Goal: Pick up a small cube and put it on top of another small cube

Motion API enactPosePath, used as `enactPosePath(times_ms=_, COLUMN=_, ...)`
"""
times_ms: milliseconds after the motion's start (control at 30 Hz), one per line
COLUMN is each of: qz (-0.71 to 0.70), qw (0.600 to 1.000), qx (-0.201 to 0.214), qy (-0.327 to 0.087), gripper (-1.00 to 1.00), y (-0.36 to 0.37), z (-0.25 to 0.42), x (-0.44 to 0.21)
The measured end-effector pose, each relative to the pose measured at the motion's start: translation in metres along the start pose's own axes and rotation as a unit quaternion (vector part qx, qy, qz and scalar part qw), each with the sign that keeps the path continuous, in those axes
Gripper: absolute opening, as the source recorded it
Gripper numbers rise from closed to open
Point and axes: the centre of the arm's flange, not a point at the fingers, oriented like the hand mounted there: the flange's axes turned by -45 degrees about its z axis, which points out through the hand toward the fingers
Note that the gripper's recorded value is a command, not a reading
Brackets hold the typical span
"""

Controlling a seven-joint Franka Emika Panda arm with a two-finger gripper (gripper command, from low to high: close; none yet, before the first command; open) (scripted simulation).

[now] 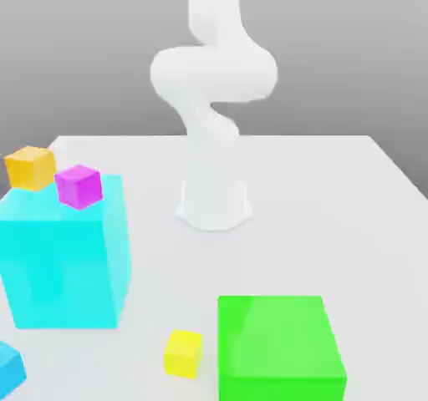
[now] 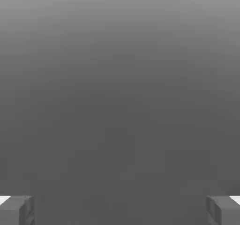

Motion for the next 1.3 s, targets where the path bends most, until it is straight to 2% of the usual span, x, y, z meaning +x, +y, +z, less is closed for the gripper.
enactPosePath(times_ms=300, qz=-0.103, qw=0.991, qx=0.037, qy=-0.083, gripper=0.0, y=0.063, z=0.121, x=-0.007)
enactPosePath(times_ms=600, qz=-0.197, qw=0.966, qx=0.074, qy=-0.153, gripper=0.0, y=0.127, z=0.233, x=-0.05)
enactPosePath(times_ms=933, qz=-0.296, qw=0.921, qx=0.113, qy=-0.225, gripper=0.0, y=0.2, z=0.334, x=-0.133)
enactPosePath(times_ms=1300, qz=-0.406, qw=0.846, qx=0.164, qy=-0.303, gripper=0.0, y=0.272, z=0.407, x=-0.252)
